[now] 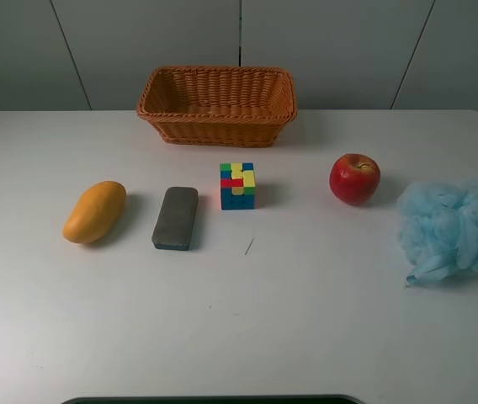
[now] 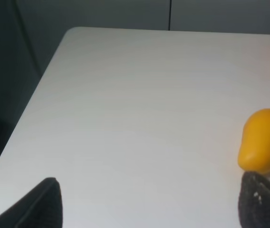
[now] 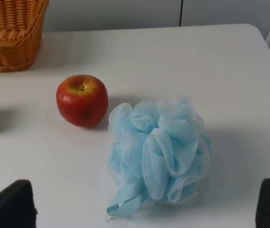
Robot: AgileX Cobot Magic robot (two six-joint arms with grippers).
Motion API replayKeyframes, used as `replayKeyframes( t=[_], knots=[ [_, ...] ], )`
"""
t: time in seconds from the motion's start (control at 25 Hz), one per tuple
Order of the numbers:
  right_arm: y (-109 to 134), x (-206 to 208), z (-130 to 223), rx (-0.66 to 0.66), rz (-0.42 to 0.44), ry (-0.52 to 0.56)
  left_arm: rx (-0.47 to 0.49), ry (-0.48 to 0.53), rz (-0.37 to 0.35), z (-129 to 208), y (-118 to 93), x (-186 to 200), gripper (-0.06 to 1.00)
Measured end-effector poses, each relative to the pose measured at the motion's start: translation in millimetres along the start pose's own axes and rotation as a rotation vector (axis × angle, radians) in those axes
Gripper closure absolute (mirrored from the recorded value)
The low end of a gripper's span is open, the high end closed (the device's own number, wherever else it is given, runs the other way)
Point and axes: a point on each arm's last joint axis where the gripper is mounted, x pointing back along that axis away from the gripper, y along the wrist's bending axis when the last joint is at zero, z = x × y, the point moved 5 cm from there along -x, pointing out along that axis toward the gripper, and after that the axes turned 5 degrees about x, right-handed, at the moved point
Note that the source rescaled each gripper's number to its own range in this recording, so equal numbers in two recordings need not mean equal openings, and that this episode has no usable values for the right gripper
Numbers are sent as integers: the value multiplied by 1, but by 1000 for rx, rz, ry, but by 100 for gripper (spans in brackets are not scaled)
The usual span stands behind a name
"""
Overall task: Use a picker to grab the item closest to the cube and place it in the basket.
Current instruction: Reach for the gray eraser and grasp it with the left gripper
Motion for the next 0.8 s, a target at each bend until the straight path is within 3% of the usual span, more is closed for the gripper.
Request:
replayKeyframes(
  t=[0.64, 0.8],
  knots=[
    [0, 0, 0, 0, 0, 0, 3, 18, 12, 6, -2, -7, 2],
    [0, 0, 0, 0, 0, 0, 31, -85, 70, -14, -9, 6, 2]
  ],
)
